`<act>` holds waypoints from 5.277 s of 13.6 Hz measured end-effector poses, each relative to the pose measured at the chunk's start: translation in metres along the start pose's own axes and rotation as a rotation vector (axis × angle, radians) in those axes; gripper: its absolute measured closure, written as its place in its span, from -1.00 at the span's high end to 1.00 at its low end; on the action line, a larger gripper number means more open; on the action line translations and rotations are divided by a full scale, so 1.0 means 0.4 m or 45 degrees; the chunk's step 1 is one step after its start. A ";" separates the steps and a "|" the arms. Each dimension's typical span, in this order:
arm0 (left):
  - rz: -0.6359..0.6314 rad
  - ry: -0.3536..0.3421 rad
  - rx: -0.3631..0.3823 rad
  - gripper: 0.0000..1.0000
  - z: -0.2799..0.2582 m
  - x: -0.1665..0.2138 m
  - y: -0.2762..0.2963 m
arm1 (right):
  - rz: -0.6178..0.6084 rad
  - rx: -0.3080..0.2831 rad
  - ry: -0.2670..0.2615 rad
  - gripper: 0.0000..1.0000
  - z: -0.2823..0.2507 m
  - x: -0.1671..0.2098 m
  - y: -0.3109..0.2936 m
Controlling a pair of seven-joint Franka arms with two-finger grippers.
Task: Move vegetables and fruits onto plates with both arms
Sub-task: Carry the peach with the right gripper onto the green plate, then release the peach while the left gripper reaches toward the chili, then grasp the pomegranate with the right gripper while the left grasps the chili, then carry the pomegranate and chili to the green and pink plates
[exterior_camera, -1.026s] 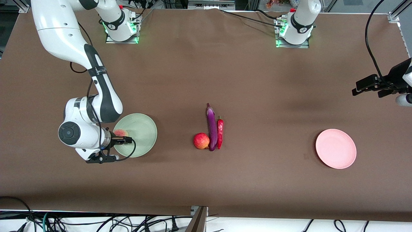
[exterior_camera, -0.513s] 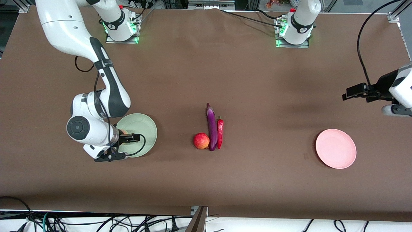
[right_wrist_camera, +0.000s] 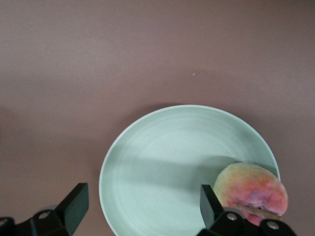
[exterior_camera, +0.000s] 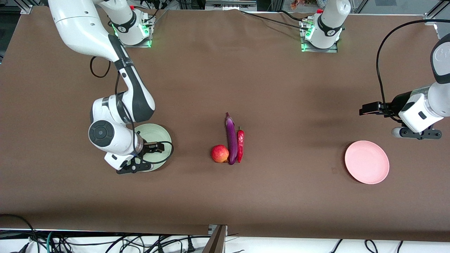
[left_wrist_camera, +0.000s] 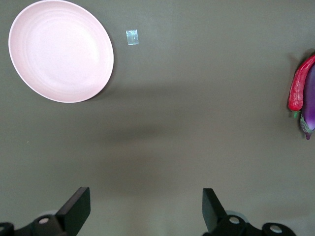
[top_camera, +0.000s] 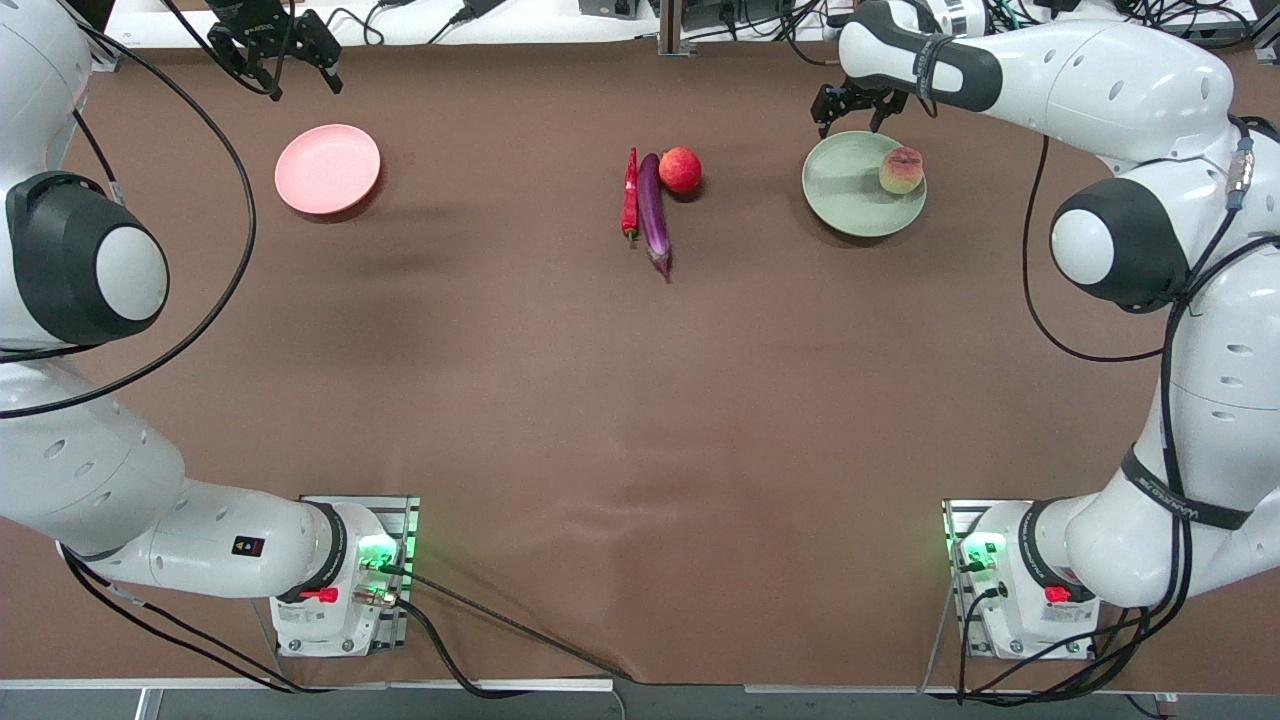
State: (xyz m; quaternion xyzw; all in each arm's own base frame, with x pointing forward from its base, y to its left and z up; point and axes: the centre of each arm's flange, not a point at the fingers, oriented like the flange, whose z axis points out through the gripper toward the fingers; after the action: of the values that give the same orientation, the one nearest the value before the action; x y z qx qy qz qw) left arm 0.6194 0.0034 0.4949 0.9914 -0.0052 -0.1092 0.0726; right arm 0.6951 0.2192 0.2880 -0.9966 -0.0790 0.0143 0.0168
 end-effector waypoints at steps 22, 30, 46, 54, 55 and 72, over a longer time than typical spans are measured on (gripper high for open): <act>-0.087 -0.158 -0.025 1.00 0.199 0.046 0.322 | 0.450 0.305 0.248 1.00 0.060 -0.005 -0.356; -0.231 -0.079 -0.101 1.00 0.581 0.161 0.638 | 0.506 0.414 0.383 1.00 0.148 -0.022 -0.466; -0.258 0.129 -0.071 1.00 0.925 0.225 0.859 | 0.561 0.466 0.459 0.76 0.278 -0.064 -0.554; -0.222 0.158 -0.063 -0.12 0.919 0.231 0.866 | 0.569 0.481 0.508 0.64 0.266 -0.048 -0.539; -0.206 0.167 -0.058 -0.35 0.912 0.236 0.862 | 0.571 0.475 0.503 0.64 0.261 -0.043 -0.533; 0.494 -0.001 0.195 -0.46 0.462 0.376 -0.076 | 0.095 -0.001 -0.084 0.62 0.068 -0.015 -0.064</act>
State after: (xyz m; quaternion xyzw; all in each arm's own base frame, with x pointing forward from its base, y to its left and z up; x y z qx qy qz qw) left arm 0.7260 0.0030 0.2796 0.9744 -0.2042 -0.0928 0.0165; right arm 0.6842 0.2445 0.2621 -0.9979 -0.0422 0.0476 0.0134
